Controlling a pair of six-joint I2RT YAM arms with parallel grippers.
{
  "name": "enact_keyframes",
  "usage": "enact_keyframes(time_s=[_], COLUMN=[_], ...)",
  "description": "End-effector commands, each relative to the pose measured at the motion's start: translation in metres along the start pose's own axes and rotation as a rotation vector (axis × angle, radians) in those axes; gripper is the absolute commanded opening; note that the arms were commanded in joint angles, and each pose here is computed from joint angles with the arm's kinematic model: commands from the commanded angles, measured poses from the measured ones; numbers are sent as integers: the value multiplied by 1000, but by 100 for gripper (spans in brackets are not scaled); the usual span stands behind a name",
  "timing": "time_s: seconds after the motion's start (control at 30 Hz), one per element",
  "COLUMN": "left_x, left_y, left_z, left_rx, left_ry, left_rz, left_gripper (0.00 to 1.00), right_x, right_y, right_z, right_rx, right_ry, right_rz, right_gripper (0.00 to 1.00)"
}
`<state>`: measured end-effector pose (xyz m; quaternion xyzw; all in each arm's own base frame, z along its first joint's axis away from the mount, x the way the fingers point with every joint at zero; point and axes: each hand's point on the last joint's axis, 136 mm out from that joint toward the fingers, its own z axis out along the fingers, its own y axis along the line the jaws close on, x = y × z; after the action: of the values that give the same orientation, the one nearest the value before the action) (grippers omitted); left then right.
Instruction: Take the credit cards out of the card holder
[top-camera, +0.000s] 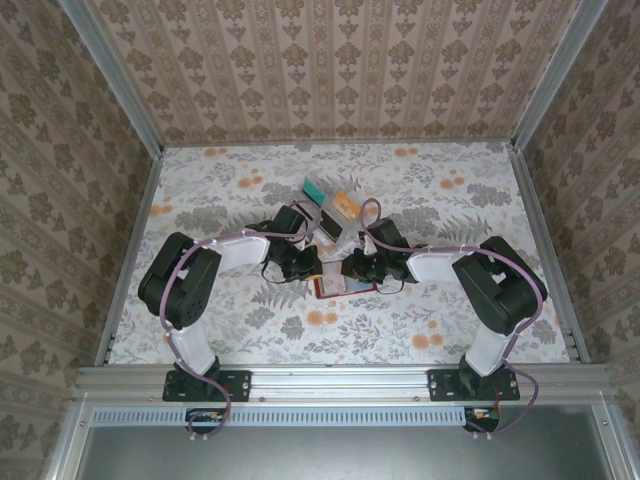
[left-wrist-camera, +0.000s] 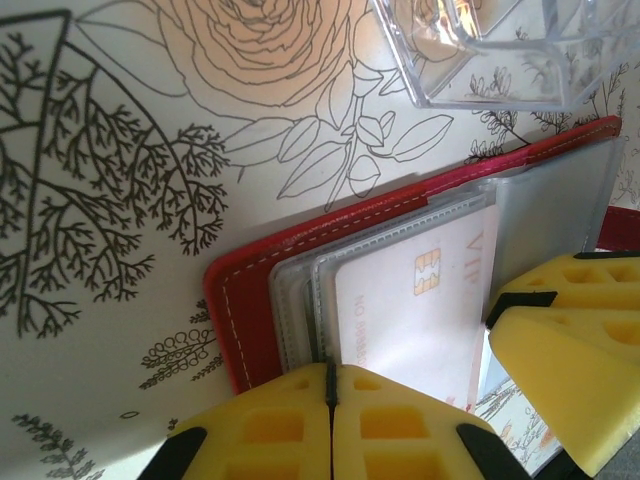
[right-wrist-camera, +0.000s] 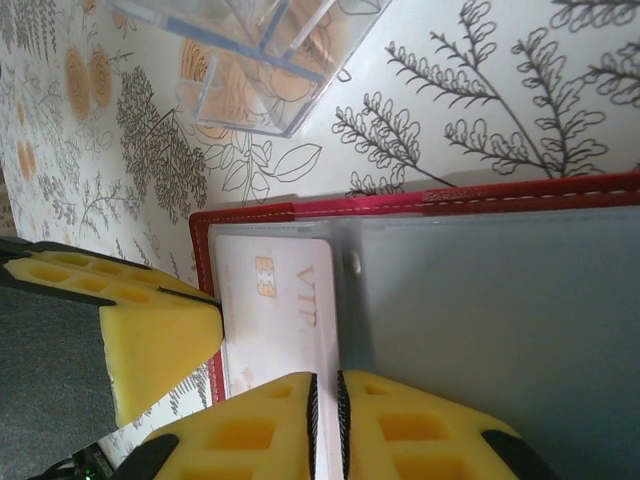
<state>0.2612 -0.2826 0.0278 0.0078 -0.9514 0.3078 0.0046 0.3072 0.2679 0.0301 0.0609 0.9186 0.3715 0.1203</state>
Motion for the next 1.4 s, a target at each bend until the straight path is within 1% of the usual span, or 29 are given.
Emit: enact_keyframes(time_s=[0.0,0.2,0.43,0.8,0.93,1.1,1.23,1.3,1.37], left_x=[12,12,14,15,15,17,16,17,17], left_y=[25,26,28,28,29,31,31,32,33], left_z=[11,13,14,14,16,17,17,17,17], left_rx=[-90,-90,-97,-95,-94,-99,-101,-103,-105], left_ry=[54,59,64,67,70,75,71,72,74], left_rz=[-35,-36,-38,-39,-42,-45,-47,-49,-49], left_gripper=[6,6,6,6,6,6,6,6,6], right_x=[3,5,7,12,12,15,17,18,19], right_y=[-4,-3,-2,20,16,-6,-20,-19,-11], right_z=[6,8,11,9,10,14,17,18,18], right_rx=[-27,-36,-56,-169,-141,9,84,77,29], right_ry=[19,28,46,73,73,69,67,73,75], right_rz=[26,26,29,-30,-39,-39,-31,-29,-36], right_gripper=[17,16,18,17,17,20,20,20,18])
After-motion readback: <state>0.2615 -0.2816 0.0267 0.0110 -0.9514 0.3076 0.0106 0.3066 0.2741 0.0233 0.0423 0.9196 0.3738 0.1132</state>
